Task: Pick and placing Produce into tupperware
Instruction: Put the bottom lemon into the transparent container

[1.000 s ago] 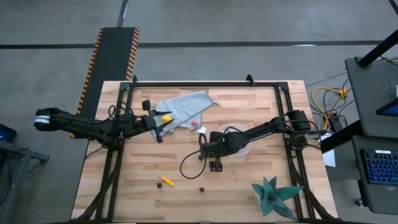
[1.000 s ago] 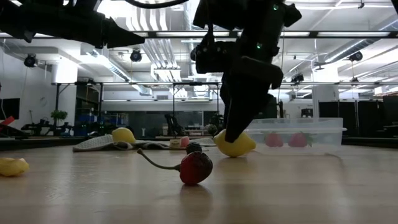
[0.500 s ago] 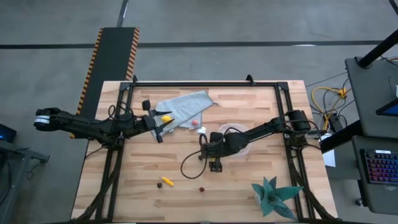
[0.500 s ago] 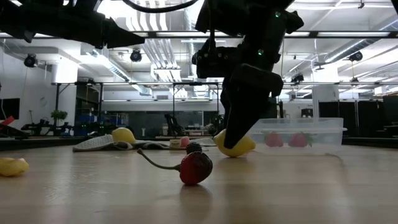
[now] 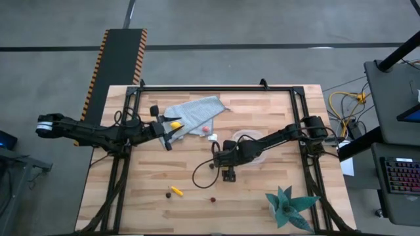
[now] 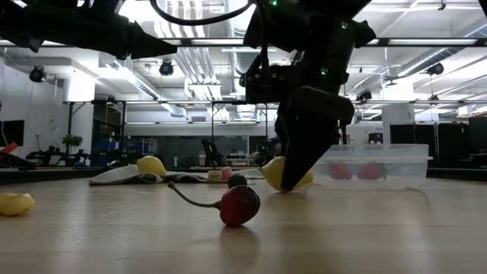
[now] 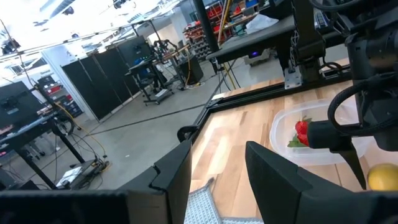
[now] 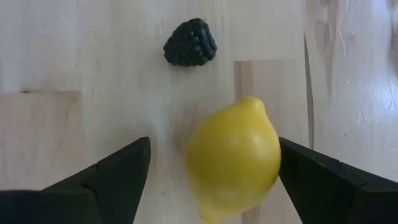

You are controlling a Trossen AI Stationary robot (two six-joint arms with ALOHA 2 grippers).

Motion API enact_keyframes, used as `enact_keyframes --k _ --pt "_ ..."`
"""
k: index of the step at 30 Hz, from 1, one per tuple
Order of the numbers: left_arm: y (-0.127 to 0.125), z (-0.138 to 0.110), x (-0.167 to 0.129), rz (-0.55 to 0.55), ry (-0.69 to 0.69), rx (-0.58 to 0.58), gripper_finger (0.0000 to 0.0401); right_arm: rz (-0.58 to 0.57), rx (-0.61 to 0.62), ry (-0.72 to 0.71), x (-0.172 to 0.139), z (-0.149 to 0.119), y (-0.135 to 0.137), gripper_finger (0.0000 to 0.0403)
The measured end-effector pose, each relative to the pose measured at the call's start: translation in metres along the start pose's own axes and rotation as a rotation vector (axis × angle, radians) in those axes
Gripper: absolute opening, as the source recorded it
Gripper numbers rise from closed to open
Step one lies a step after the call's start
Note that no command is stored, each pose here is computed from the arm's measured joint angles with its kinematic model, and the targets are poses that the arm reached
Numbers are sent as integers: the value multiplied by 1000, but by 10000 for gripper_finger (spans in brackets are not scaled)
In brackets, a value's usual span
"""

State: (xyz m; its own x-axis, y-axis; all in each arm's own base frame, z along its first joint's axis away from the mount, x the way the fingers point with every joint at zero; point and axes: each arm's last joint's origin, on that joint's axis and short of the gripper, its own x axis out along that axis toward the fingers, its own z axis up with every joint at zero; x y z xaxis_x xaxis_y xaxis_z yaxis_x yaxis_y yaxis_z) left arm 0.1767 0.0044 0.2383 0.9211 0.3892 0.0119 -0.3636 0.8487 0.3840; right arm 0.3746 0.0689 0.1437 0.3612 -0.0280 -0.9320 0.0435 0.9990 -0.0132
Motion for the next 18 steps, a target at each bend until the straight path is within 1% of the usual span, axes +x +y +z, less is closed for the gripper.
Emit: enact_keyframes --k 18 --pt "0 0 0 0 0 0 137 2 -1 -17 -1 2 0 327"
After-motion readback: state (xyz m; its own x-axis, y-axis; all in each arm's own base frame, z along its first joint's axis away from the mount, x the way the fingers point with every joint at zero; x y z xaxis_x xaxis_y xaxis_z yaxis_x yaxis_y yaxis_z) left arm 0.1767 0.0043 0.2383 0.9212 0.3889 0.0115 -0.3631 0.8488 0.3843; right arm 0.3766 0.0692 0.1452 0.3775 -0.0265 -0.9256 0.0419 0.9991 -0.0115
